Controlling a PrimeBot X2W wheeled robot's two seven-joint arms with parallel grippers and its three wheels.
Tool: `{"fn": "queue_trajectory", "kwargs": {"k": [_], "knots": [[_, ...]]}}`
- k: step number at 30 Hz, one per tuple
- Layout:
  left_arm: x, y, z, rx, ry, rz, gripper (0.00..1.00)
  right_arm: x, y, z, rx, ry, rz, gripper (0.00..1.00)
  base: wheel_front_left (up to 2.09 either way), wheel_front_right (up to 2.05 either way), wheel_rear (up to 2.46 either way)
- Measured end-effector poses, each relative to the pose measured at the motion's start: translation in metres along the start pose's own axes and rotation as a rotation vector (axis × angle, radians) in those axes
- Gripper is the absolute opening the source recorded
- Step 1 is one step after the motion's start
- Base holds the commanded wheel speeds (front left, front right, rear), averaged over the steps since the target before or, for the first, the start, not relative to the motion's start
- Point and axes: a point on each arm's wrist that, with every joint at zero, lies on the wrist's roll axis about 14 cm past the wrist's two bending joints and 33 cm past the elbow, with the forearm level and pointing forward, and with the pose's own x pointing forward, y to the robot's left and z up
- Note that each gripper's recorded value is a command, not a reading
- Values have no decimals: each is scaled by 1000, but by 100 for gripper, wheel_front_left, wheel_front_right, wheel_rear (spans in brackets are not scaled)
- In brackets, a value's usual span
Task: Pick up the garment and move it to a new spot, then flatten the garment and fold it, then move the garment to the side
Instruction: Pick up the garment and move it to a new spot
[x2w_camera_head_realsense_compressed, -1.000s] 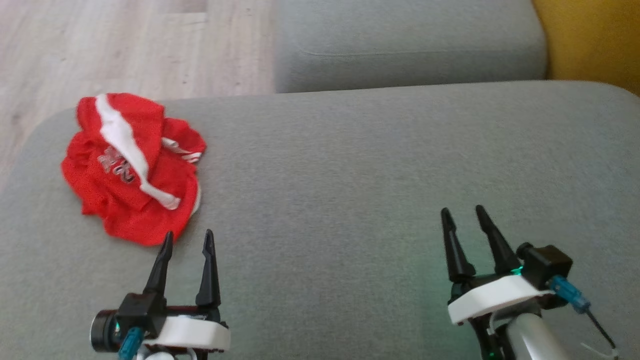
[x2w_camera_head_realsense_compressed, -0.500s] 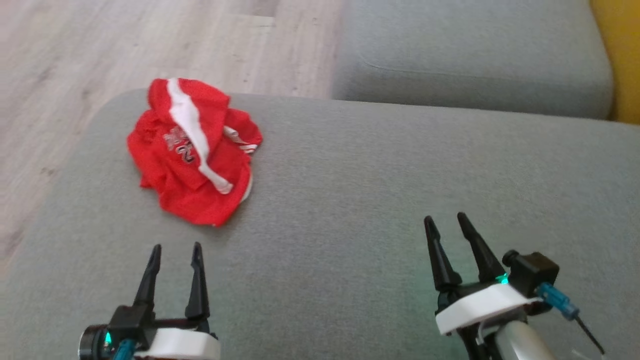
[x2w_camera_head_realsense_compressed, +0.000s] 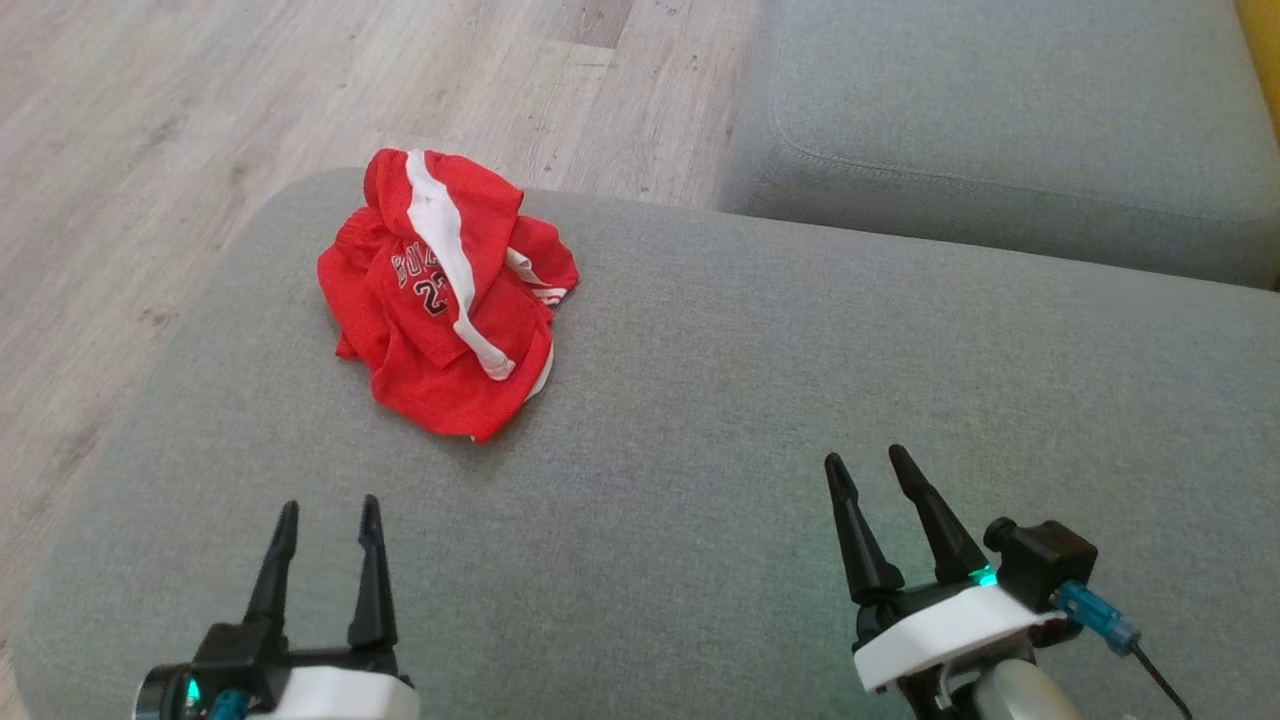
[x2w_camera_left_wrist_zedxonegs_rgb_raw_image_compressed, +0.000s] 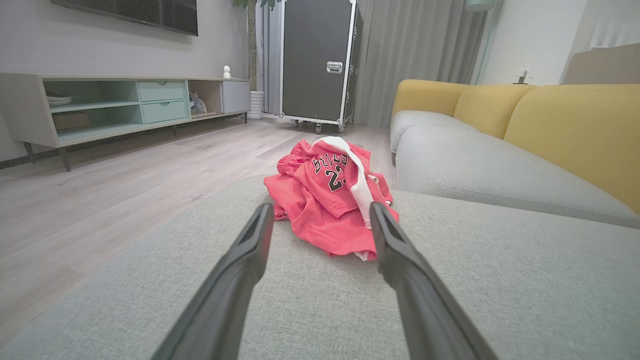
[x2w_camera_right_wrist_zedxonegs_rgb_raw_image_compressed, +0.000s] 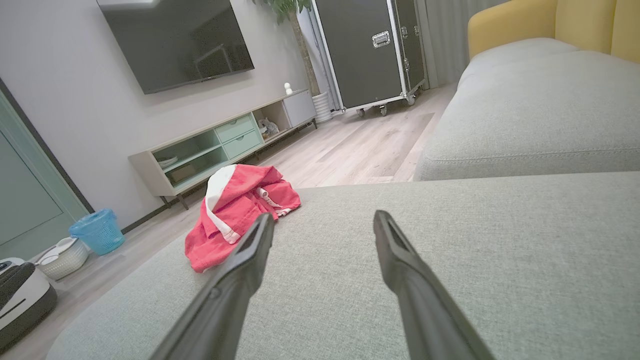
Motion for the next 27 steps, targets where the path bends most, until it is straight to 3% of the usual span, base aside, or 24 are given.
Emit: {"fn": "queue_trajectory", "kwargs": {"k": [10, 15, 20, 27], "knots": [[25, -6, -6, 74, 37, -75, 100, 3, -10, -9, 21, 22, -21, 100, 0, 0, 0], [93, -11, 19, 219, 51, -174, 100, 13, -34, -7, 22, 9, -70, 100, 0, 0, 0], [155, -32, 14, 376, 222, -268, 100, 22, -57, -8, 22, 7, -116, 100, 0, 0, 0], [187, -36, -34, 368, 521, -289, 100, 19, -85, -8, 23, -1, -183, 100, 0, 0, 0]]}}
